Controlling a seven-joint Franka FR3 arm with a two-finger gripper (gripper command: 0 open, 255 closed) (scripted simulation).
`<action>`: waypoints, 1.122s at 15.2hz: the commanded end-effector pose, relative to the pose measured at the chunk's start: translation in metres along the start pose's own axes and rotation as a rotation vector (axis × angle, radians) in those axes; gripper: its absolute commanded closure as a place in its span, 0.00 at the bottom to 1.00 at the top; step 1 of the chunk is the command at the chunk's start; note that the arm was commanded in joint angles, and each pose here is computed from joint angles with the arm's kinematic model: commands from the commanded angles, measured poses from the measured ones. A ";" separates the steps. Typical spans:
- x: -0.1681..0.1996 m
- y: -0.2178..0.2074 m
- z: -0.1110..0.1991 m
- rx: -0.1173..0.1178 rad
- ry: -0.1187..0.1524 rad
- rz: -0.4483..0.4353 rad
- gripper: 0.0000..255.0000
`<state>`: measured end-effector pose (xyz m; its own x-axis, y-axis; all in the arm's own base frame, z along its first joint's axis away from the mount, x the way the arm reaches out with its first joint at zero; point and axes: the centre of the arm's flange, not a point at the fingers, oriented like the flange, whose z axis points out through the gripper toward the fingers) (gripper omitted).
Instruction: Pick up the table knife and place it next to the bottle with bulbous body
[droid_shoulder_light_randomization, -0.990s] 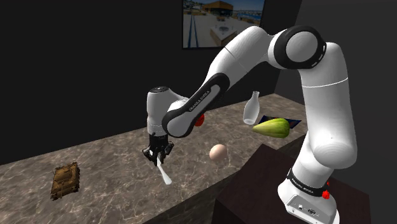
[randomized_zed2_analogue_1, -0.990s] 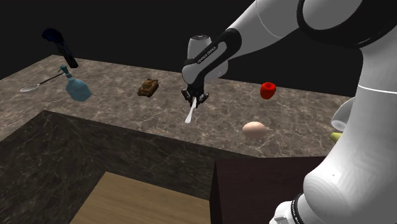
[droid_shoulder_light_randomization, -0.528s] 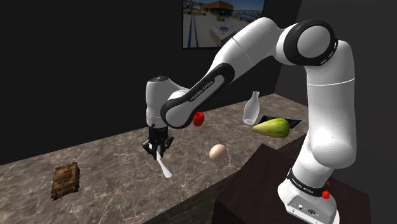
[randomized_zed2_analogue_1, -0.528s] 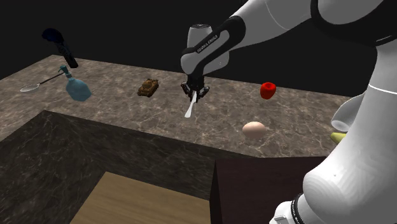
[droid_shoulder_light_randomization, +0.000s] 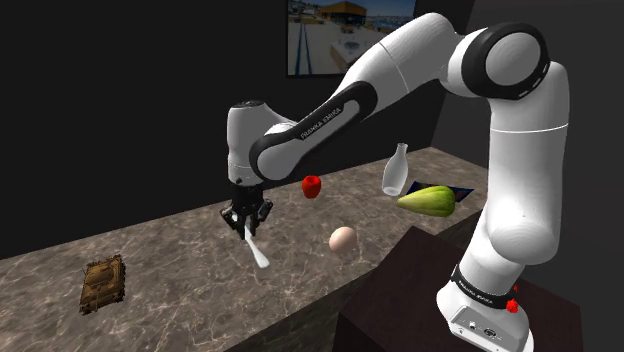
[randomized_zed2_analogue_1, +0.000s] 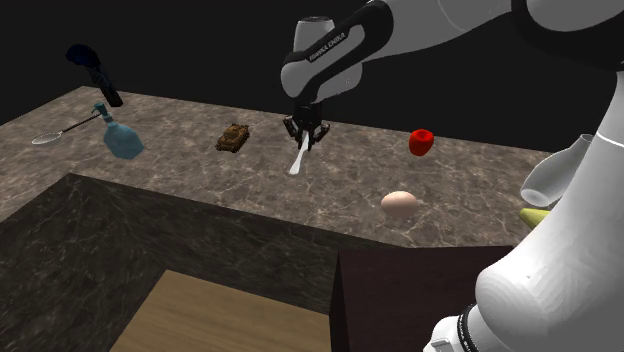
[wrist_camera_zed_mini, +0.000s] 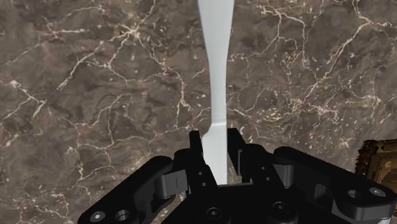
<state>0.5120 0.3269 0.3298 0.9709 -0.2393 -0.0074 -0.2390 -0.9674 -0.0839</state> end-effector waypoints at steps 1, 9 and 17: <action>-0.001 -0.001 -0.010 0.000 0.000 0.000 1.00; -0.001 -0.004 -0.052 0.000 0.000 0.000 1.00; -0.001 -0.008 -0.094 0.000 0.000 0.000 1.00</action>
<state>0.5117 0.3261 0.4177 0.9709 -0.2394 -0.0073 -0.2392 -0.9674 -0.0838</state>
